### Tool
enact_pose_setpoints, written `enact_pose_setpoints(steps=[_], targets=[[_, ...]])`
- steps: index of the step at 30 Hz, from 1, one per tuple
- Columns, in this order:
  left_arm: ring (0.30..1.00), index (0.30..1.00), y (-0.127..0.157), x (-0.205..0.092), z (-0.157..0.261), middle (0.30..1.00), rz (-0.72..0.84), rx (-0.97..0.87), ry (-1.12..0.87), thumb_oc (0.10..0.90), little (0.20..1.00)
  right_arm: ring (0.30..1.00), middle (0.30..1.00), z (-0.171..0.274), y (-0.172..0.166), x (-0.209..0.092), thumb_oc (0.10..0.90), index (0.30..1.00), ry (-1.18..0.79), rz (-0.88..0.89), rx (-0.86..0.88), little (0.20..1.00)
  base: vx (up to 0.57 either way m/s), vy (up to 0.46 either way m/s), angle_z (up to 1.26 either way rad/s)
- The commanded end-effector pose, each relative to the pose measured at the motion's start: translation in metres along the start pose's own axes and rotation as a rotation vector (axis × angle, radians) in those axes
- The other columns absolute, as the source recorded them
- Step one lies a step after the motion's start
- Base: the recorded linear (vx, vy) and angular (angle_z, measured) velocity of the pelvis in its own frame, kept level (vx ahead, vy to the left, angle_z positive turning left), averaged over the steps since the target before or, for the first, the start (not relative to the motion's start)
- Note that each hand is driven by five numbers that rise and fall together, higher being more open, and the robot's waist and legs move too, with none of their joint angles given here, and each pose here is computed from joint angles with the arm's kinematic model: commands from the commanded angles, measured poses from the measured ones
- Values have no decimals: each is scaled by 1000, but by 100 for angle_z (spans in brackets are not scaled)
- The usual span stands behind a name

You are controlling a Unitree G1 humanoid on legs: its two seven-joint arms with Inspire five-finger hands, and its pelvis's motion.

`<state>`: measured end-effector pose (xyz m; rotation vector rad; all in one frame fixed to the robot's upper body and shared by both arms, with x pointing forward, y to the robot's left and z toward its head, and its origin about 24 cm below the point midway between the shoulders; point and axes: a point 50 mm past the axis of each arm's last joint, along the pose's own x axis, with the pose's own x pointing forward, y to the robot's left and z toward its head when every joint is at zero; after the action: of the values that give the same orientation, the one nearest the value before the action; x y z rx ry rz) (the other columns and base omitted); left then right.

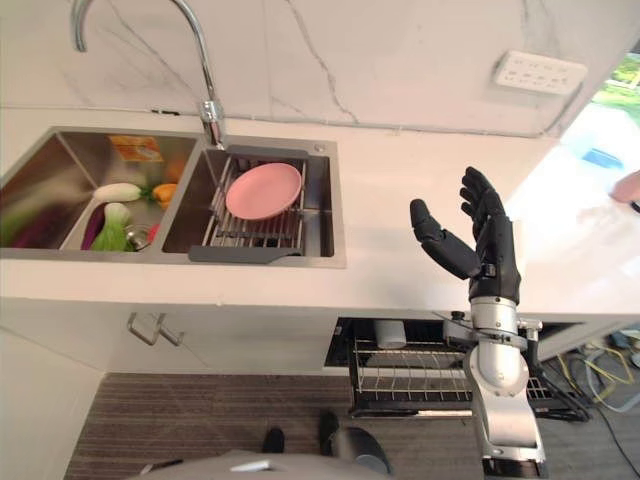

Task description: Place the dishes in the dishwasher.

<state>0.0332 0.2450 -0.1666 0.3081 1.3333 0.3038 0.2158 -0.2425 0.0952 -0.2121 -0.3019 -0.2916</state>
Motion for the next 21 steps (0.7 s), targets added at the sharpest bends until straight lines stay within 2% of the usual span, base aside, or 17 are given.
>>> enact_pose_setpoints(steps=[1, 6, 10, 15, 18, 21], targets=[[900, 900, 6, 4, 42, 900, 15, 30, -128, 800, 900, 900, 900, 56, -26, 11, 800, 900, -311, -105, -35, 900, 28, -3, 10], [900, 900, 3, 4, 41, 900, 10, 37, -130, 800, 900, 900, 900, 54, -24, 8, 800, 900, -300, -101, -14, 900, 38, -26, 16], [900, 900, 3, 2, 27, 900, 19, 18, -114, 800, 900, 900, 900, 54, -13, 15, 800, 900, -301, -25, 17, 900, 1, -4, 3], [900, 900, -10, 0, 63, 900, -12, 75, -235, 800, 900, 900, 900, 69, -29, 20, 800, 900, -369, -89, -17, 900, -165, 224, 33], [900, 900, -26, -4, 78, 900, -71, 234, -308, 800, 900, 900, 900, 74, -40, 18, 800, 900, -398, -157, -26, 900, -4, 203, 97], [900, 900, -30, -4, 77, 900, -95, 304, -320, 800, 900, 900, 900, 78, -39, 19, 800, 900, -424, -171, -4, 900, 62, 210, 56]])
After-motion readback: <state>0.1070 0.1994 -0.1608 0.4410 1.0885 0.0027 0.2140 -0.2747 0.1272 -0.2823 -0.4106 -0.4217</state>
